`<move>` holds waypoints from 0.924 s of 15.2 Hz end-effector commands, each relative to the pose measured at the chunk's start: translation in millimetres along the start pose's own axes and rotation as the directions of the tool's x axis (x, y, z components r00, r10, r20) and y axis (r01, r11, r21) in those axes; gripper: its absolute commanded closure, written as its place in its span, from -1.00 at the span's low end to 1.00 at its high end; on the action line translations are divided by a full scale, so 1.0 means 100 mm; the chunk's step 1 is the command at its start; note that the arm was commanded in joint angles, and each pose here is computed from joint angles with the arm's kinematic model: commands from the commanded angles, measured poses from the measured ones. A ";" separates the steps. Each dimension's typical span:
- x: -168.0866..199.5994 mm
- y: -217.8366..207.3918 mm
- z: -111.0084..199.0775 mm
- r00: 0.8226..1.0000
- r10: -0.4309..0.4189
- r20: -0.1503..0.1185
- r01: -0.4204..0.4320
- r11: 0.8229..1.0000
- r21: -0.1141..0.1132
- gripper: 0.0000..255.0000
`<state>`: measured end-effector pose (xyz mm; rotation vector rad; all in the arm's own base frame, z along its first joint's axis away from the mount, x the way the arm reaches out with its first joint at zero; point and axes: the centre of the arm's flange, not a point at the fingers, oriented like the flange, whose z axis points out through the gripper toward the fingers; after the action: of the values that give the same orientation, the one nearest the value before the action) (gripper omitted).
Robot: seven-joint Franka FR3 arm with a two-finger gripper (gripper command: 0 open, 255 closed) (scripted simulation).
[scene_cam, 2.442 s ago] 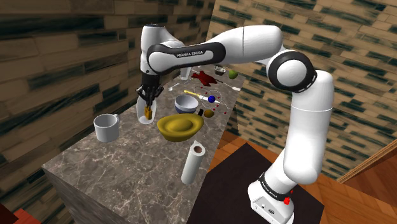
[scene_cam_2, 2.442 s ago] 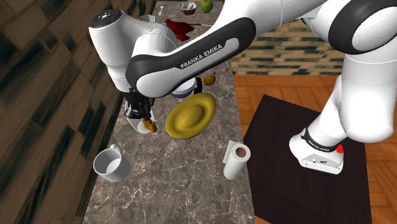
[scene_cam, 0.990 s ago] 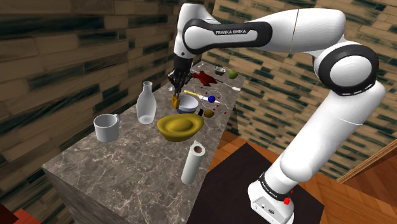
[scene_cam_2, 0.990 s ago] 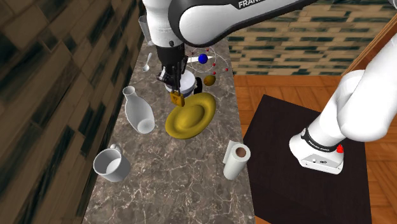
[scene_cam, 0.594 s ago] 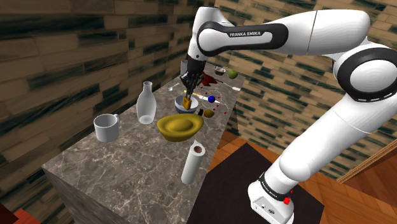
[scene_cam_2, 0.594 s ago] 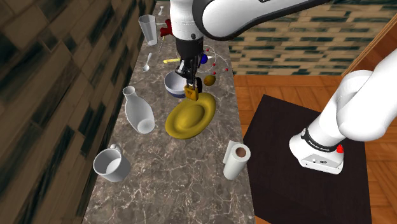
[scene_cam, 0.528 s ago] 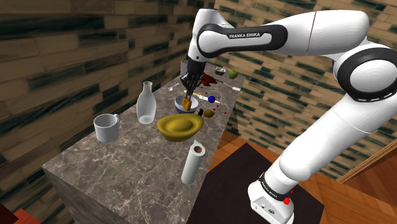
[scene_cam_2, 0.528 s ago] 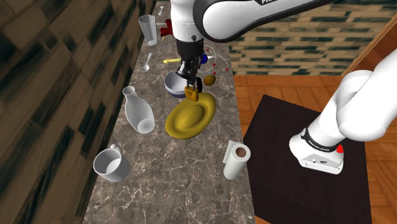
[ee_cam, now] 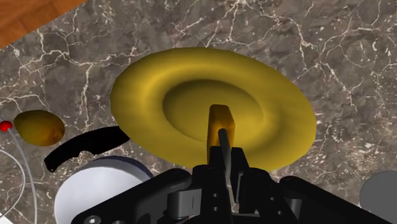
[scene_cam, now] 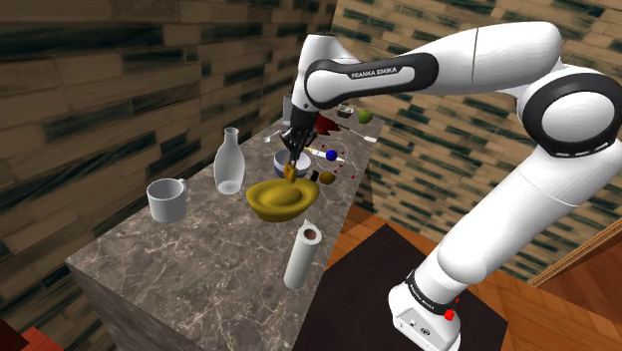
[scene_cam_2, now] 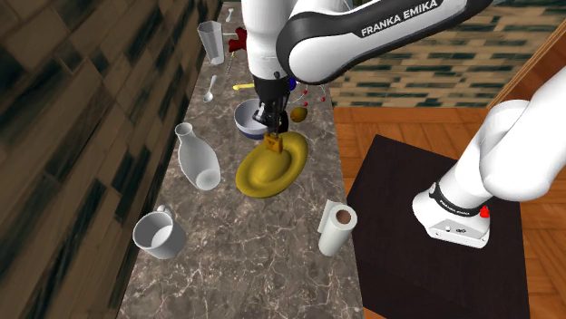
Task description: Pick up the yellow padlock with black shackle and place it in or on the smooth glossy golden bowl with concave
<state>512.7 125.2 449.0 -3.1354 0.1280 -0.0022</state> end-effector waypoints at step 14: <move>0.00 0.01 0.62 1.000 0.000 0.000 0.000 1.000 0.000 1.00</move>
<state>512.9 125.1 388.5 -3.1352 0.1282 -0.0050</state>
